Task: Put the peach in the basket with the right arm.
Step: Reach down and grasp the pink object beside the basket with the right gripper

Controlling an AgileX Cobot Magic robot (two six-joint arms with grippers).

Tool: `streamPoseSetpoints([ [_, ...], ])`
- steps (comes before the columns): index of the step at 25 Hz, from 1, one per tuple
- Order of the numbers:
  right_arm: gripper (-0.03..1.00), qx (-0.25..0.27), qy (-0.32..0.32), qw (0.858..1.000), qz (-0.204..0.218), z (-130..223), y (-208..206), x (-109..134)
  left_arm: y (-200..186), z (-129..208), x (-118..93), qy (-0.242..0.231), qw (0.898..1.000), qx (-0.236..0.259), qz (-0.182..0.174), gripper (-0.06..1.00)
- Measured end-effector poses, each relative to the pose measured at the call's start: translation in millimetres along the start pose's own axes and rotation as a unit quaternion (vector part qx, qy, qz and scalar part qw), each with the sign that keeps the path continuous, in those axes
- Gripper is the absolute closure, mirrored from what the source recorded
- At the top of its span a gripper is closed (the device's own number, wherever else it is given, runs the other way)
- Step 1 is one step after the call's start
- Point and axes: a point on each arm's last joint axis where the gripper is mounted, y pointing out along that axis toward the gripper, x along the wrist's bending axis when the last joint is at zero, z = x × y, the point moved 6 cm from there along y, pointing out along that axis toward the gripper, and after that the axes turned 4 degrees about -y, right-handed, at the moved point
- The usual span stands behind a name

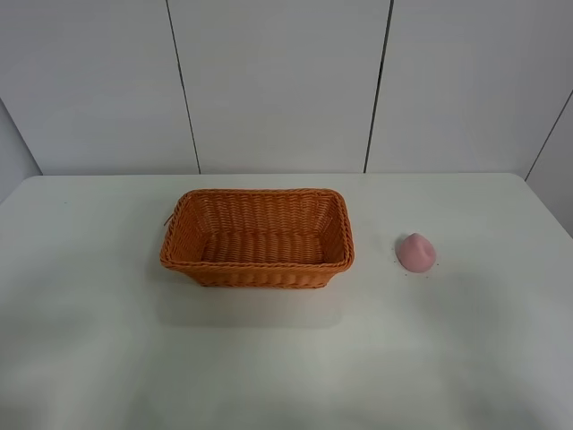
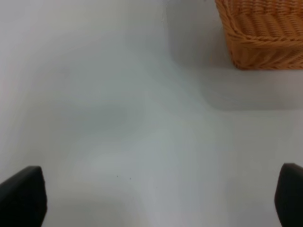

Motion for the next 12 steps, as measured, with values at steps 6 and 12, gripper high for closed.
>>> streamPoseSetpoints([
  [6,0.31,0.0,0.0,1.0,0.0,0.0,0.0,0.0,0.0,0.0,0.0,0.0,1.0,0.0,0.0,-0.04],
  [12,0.31,0.0,0.0,1.0,0.0,0.0,0.0,0.0,0.0,0.0,0.0,0.0,1.0,0.0,0.0,-0.04],
])
